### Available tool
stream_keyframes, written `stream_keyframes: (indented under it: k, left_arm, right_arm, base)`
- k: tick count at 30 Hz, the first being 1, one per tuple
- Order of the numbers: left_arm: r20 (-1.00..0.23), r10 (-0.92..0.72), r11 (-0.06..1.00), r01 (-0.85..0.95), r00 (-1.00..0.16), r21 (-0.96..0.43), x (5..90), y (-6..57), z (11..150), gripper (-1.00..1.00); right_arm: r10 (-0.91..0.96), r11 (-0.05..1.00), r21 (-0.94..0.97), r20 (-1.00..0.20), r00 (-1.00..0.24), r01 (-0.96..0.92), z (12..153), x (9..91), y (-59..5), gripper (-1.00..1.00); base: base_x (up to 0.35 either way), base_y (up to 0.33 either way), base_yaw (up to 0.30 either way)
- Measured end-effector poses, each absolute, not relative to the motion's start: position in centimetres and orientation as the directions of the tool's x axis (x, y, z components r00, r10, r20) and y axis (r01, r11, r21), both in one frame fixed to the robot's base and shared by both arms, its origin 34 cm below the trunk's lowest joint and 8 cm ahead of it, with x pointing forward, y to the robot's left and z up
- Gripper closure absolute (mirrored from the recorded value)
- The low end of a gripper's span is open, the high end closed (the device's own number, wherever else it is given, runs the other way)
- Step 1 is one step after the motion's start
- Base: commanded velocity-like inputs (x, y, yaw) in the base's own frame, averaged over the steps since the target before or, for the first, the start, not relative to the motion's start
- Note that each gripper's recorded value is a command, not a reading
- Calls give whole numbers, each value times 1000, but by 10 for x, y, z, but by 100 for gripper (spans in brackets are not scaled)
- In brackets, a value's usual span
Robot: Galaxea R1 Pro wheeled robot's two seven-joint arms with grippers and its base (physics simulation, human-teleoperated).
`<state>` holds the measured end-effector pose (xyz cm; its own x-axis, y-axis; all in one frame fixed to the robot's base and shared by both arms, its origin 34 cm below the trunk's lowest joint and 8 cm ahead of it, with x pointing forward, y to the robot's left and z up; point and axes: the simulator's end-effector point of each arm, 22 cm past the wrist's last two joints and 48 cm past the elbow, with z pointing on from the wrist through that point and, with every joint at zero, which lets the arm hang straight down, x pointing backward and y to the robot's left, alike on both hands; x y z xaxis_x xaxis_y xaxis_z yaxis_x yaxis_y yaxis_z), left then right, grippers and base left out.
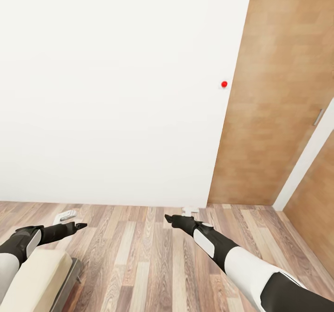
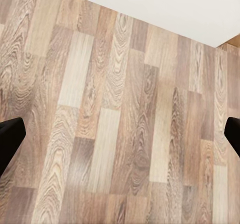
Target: Put all the toys in the child's room - the three board games (two on the bed and one on the table), the two jigsaw puzzles on the table, and the tennis ball on the table - inside the toy box on the table in the child's room.
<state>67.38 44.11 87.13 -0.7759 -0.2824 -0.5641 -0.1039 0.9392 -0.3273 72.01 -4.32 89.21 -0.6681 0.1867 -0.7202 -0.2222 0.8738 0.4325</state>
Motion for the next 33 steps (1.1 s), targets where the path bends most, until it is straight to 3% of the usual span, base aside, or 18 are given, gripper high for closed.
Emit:
stream_keyframes:
  k: [33]
  left_arm:
    - [-604, -283, 939, -86, -746, -333, 680, 440, 901, -100]
  right_arm:
    - [181, 874, 416, -757, -628, -249, 925, 725, -42, -100]
  base:
    - [0, 0, 0]
